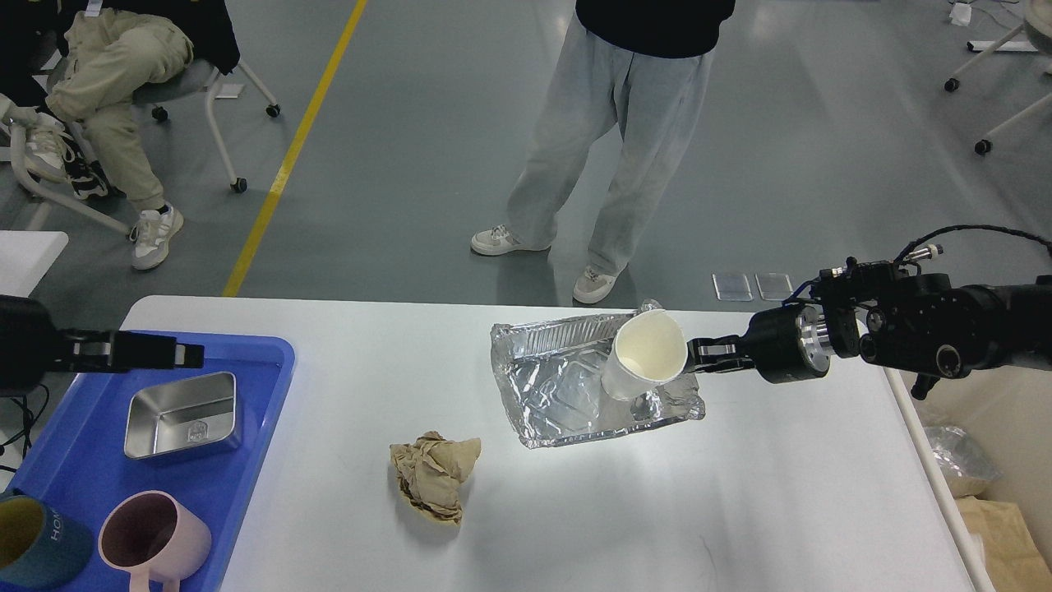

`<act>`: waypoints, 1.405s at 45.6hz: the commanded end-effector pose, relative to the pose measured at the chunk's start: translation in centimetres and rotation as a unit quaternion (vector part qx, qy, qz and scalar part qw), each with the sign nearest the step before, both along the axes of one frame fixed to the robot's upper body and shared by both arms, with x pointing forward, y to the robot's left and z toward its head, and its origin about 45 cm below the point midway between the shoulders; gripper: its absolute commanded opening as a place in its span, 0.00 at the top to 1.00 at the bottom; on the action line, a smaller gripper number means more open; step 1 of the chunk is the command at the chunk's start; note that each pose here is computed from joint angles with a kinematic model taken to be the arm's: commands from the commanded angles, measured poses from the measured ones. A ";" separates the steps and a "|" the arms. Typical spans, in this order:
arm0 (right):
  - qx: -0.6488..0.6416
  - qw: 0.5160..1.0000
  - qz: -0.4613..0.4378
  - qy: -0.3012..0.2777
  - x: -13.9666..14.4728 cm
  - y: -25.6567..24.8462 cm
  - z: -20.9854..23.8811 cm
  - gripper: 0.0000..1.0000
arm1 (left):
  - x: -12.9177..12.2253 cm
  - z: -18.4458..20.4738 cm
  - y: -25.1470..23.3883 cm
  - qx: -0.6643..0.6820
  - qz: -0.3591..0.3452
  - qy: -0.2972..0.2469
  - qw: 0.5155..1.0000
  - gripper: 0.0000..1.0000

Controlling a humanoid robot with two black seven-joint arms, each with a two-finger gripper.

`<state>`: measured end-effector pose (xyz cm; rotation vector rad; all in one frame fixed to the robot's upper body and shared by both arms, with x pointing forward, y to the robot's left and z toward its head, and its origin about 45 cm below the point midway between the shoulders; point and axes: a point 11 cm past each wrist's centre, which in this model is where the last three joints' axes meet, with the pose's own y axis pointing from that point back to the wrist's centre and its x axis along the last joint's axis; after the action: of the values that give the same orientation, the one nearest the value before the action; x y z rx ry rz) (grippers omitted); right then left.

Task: Tidy desktop
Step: 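Withdraw the left gripper and swing it toward the brown paper wad, then grasp the crumpled brown paper wad with the left gripper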

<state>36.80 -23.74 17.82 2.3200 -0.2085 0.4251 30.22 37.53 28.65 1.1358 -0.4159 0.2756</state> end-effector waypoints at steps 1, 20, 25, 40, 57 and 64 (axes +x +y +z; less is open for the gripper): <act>-0.001 1.000 0.001 0.001 0.0 0.0 0.1 1.00 | 1.0 -3.4 -2.8 0.014 -0.040 0.009 0.999 0.24; 0.001 1.000 0.000 -0.003 0.3 0.1 0.5 1.00 | 1.0 -14.6 -12.1 0.043 -0.142 0.037 0.988 0.24; 0.001 1.000 0.001 -0.002 0.3 0.2 0.5 1.00 | 1.3 -16.0 -13.8 0.042 -0.153 0.024 0.987 0.24; 0.002 1.000 0.000 -0.003 0.3 0.2 0.5 1.00 | 1.7 -18.3 -16.5 0.049 -0.174 0.018 0.983 0.24; 0.002 1.000 0.002 -0.006 0.4 0.3 0.9 1.00 | 1.0 -21.6 -18.9 0.060 -0.196 0.000 0.979 0.31; 0.002 1.000 0.001 -0.006 0.4 0.2 0.9 1.00 | 1.1 -21.6 -19.2 0.065 -0.199 0.003 0.978 0.71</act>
<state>37.22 -23.49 18.69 2.3224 -0.2114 0.4405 31.26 18.45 7.06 1.1424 -0.6539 -0.0981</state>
